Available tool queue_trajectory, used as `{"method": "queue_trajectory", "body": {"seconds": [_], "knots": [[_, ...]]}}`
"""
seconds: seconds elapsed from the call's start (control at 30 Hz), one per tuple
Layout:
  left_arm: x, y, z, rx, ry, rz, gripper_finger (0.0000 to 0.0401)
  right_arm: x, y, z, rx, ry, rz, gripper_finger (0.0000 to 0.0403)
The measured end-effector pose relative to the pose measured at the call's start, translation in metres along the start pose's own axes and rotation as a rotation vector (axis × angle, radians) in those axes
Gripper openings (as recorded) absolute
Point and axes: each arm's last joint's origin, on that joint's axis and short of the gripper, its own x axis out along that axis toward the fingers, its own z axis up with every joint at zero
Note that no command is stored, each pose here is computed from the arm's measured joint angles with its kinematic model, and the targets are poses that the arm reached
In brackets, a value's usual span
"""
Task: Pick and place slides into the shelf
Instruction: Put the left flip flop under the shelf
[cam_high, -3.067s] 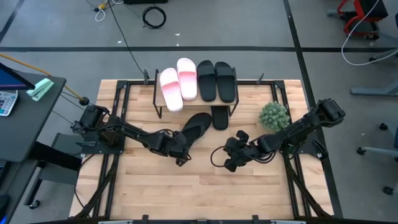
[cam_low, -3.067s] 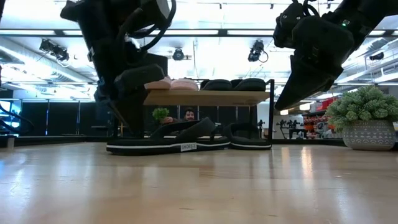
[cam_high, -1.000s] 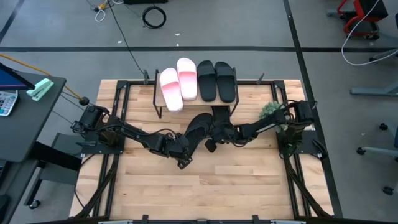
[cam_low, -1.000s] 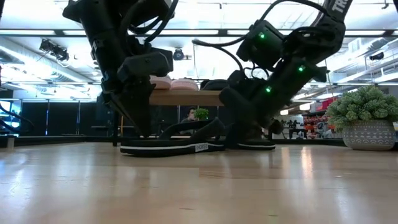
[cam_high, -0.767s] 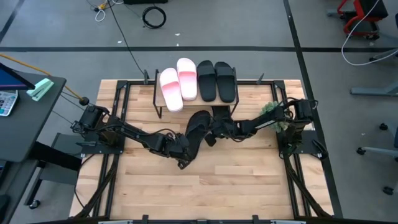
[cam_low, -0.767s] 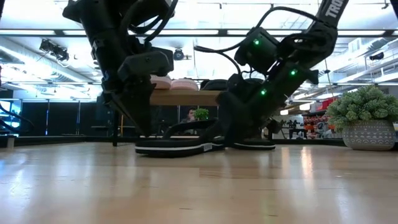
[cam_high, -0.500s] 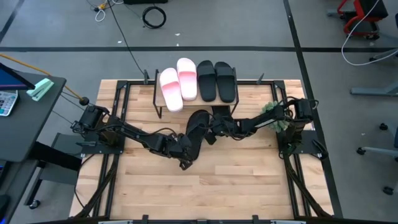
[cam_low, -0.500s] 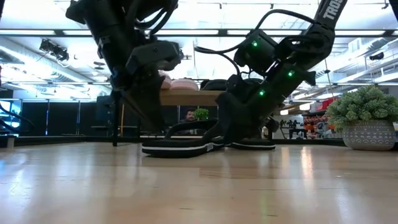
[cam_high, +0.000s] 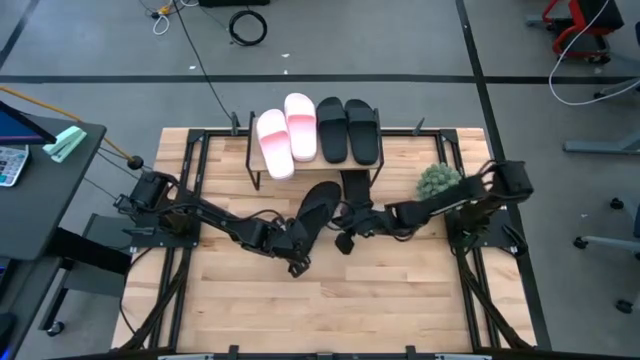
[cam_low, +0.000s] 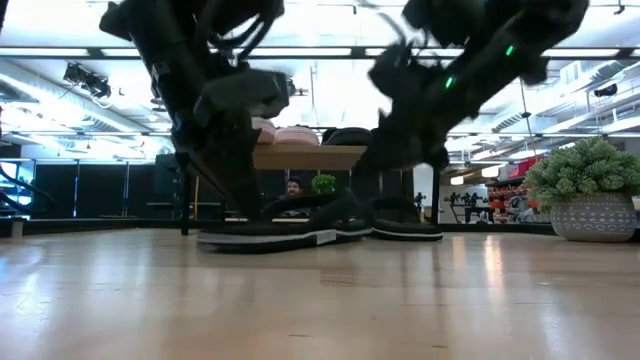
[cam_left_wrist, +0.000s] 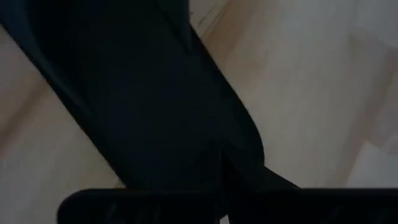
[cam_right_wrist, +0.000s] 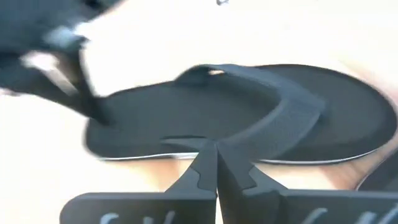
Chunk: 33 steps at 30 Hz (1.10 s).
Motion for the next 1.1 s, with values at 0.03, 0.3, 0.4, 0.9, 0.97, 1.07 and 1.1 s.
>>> {"method": "queue_trajectory", "body": {"seconds": [0.03,0.3,0.4,0.9,0.97,1.07,1.1], "knots": [[0.003,-0.001,-0.002,-0.002,0.002,0.001,0.0005,-0.006,0.004,0.002,-0.004,-0.007,0.015,0.0000],[0.021,-0.009,-0.008,-0.012,-0.001,-0.019,0.0005,-0.042,0.018,0.006,-0.050,-0.043,-0.015,0.0001],[0.021,-0.011,-0.005,-0.026,-0.022,-0.048,0.0004,-0.043,0.017,0.005,-0.061,-0.039,-0.036,0.0001],[0.031,-0.005,0.009,-0.224,-0.070,-0.089,0.0006,-0.039,0.013,-0.008,-0.018,0.084,-0.050,0.0001],[0.031,-0.011,0.008,-0.240,-0.090,-0.121,0.0003,-0.032,0.010,-0.014,-0.004,0.119,-0.081,0.0001],[0.031,-0.016,0.010,-0.224,-0.118,-0.169,0.0005,-0.017,0.006,-0.026,-0.010,0.172,-0.109,0.0001],[0.031,-0.016,0.012,-0.214,-0.130,-0.180,0.0006,-0.012,0.005,-0.029,-0.013,0.175,-0.112,0.0001]]}}
